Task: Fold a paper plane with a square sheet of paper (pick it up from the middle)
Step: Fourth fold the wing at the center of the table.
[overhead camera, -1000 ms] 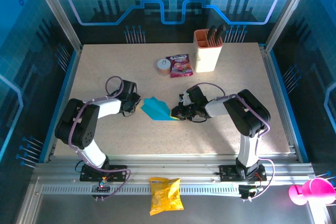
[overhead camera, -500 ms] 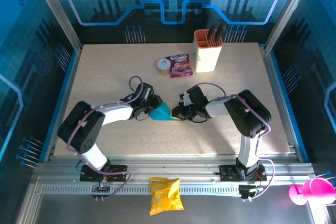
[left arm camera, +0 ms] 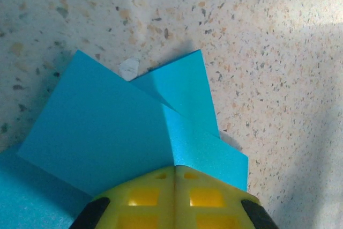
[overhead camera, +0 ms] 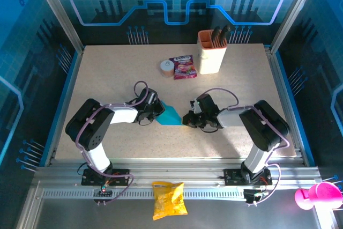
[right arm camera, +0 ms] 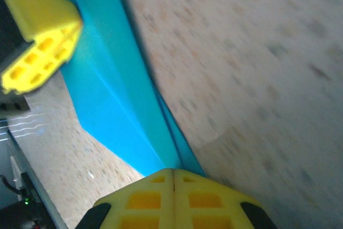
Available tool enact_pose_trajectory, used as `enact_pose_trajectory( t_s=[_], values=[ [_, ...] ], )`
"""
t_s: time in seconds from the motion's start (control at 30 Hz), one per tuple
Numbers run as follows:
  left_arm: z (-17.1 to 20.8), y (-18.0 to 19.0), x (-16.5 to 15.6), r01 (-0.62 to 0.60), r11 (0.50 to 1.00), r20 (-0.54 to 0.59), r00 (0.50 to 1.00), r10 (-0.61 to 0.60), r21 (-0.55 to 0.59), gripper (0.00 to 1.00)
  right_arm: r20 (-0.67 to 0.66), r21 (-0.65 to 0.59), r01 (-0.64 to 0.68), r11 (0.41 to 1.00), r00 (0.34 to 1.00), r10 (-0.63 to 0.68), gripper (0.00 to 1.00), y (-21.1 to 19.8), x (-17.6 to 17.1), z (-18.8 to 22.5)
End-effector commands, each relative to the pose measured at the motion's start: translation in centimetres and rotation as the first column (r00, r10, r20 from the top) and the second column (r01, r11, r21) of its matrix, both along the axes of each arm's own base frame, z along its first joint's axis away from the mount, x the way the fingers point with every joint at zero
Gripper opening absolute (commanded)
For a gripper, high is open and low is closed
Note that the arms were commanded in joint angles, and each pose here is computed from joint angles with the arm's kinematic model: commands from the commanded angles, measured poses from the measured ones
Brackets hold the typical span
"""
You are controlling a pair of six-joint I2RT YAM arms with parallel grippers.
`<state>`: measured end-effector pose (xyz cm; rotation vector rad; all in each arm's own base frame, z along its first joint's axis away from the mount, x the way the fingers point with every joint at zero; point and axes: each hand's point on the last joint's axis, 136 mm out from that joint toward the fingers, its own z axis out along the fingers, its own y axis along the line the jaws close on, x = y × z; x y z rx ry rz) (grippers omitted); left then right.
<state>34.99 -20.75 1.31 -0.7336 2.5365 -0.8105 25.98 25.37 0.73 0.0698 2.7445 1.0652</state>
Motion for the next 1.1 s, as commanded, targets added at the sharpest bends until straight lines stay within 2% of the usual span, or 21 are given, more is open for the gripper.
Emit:
enact_pose_trajectory(
  t_s=[0.0,0.2,0.33,0.4,0.67,0.93,1.07],
  values=[
    [-4.0,4.7,-1.4,-0.046,0.985,-0.082,0.995,0.06,0.165,0.04,-0.25,-0.285,0.0,0.958,0.965,-0.075,0.0,-7.3,-7.6,-4.9],
    [-4.0,3.7,-1.0,0.033,0.99,-0.053,0.998,-0.026,0.135,0.02,-0.1,-0.208,0.026,0.978,0.994,-0.047,0.01,-6.1,-4.2,1.2],
    [-4.0,2.7,-0.7,0.099,0.989,-0.041,0.995,-0.095,0.114,0.01,-0.02,-0.14,0.017,0.99,1.0,-0.02,0.16,-4.1,-1.3,4.3],
    [-4.0,2.4,-0.6,0.12,0.987,-0.039,0.992,-0.116,0.105,0.01,0.0,-0.111,0.011,0.994,1.0,-0.012,0.19,-3.0,0.0,4.9],
    [-4.3,2.4,-0.7,0.157,0.982,-0.044,0.987,-0.154,0.103,0.0,0.007,-0.082,0.024,0.996,1.0,-0.024,0.26,0.0,3.1,3.7],
    [-4.7,3.0,-0.8,0.146,0.985,-0.048,0.989,-0.143,0.09,0.0,-0.04,-0.116,-0.003,0.993,0.999,-0.002,0.27,1.3,2.7,0.8],
    [-4.8,3.0,-0.7,0.142,0.987,-0.05,0.989,-0.138,0.08,0.0,-0.04,-0.104,-0.015,0.994,0.999,0.011,0.26,2.2,2.3,0.9]
  ],
)
